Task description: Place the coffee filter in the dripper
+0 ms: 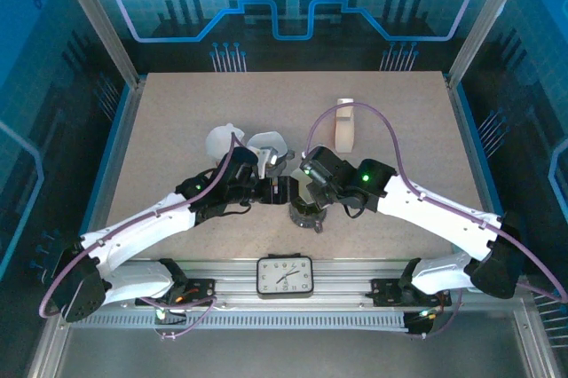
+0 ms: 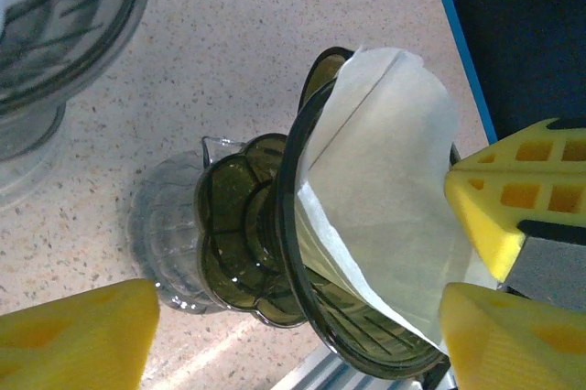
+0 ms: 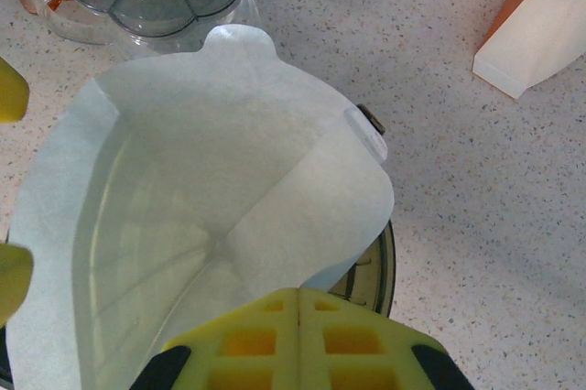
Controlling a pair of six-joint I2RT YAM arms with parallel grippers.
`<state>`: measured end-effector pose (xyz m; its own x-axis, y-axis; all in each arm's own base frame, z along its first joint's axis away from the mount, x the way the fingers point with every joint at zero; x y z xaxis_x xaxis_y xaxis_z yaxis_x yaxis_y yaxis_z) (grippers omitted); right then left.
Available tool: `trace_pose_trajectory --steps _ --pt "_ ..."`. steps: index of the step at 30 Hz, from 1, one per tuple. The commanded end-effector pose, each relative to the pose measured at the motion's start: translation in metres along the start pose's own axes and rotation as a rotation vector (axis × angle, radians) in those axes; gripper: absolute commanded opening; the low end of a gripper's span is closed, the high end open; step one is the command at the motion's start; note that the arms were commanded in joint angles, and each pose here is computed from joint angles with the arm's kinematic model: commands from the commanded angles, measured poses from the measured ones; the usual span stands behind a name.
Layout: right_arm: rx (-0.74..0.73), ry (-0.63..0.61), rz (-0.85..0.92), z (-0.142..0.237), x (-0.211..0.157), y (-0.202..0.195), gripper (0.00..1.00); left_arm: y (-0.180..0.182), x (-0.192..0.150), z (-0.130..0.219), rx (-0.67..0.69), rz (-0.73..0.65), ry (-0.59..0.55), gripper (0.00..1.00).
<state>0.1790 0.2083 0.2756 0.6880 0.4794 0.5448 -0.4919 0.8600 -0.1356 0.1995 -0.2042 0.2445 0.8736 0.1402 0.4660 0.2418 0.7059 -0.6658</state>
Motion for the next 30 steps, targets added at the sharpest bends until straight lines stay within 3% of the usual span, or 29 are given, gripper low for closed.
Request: trace_pose_trajectory --steps 1,13,15,19,21,24,30 --pt "-0.013 0.004 -0.009 -0.004 -0.001 -0.002 0.00 0.001 0.004 -0.003 -0.008 0.024 -0.013 0.72" --pt "-0.020 -0.013 -0.033 -0.002 0.003 -0.003 0.02 0.004 -0.002 -0.007 -0.023 0.017 0.048 0.50" --pt "-0.022 -0.029 -0.044 0.001 0.005 -0.004 0.10 0.005 -0.003 -0.007 -0.020 0.017 0.052 0.50" --pt "-0.059 -0.077 -0.065 0.014 0.012 -0.010 0.42 0.005 -0.003 -0.007 -0.020 0.015 0.051 0.50" --pt "-0.072 -0.087 -0.082 0.018 0.015 -0.014 0.52 0.004 -0.003 -0.007 -0.021 0.015 0.054 0.51" --pt "-0.047 -0.055 -0.125 0.015 0.018 -0.021 0.60 0.004 -0.003 -0.007 -0.022 0.015 0.053 0.52" --pt "-0.013 0.060 -0.154 -0.009 0.020 -0.023 0.66 0.005 -0.003 -0.009 -0.022 0.017 0.057 0.53"
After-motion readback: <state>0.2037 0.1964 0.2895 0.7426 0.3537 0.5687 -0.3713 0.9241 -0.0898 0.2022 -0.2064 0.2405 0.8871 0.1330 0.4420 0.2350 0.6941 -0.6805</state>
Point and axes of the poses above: each hand's point on the last joint's axis, 136 mm out from that joint toward the fingers, its own z axis back along the fingers, its own y axis along the line the jaws close on, x = y × z, the point moved 10 cm from there along z, back along the fingers, and after that the axes turned 3 degrees about z, right-handed, at the moved point
